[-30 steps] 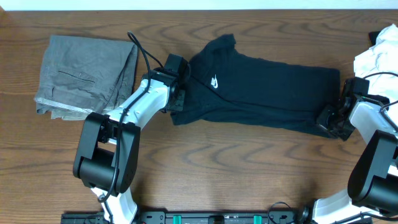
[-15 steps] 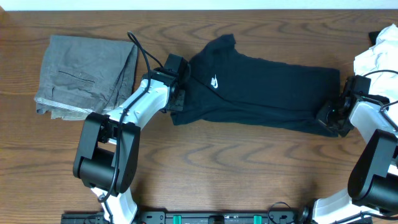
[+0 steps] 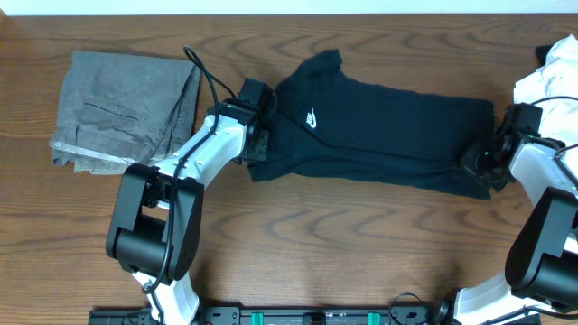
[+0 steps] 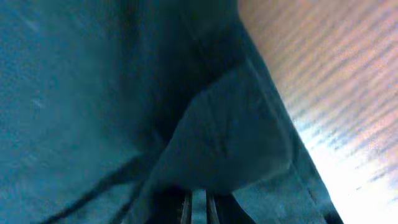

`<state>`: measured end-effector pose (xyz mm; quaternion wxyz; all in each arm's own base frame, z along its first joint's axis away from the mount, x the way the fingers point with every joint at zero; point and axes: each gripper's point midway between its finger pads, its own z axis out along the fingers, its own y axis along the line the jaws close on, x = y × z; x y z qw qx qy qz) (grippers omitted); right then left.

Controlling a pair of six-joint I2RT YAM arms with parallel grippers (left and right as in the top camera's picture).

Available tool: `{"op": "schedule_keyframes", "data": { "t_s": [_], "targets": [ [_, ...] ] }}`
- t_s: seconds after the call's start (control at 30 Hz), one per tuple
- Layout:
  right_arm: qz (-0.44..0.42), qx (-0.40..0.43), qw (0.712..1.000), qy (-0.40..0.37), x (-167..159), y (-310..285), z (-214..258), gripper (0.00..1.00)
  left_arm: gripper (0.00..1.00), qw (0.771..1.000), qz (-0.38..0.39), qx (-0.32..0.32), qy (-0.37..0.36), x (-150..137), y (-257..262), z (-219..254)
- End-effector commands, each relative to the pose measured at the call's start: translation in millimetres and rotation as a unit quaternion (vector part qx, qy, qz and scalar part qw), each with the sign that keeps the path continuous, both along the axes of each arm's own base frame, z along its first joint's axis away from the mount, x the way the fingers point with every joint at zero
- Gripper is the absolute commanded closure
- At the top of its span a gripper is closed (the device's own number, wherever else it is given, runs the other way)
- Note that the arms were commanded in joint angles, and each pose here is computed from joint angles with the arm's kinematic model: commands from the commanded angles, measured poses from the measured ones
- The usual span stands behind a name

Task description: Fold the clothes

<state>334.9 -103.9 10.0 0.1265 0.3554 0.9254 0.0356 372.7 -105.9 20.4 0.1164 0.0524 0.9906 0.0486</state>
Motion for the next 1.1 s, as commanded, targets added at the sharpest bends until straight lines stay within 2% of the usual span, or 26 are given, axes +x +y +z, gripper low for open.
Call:
{"op": "schedule_keyframes", "data": {
  "t_s": [0.0, 0.8, 1.07],
  "targets": [
    [-0.006, -0.002, 1.0, -0.026, 16.3, -5.5, 10.3, 0.9, 0.83, 1.0, 0.01, 0.001, -0.006, -0.5, 3.3, 5.2],
    [0.002, -0.059, 0.995, -0.074, 41.2, -25.2, 18.0, 0.81, 0.84, 1.0, 0.01, -0.002, -0.012, 2.6, 2.3, 6.0],
    [0.006, -0.052, 0.997, -0.051, 39.1, -24.5, -5.4, 0.81, 0.84, 1.0, 0.01, -0.002, -0.013, 2.8, 2.2, 6.1]
  ]
}}
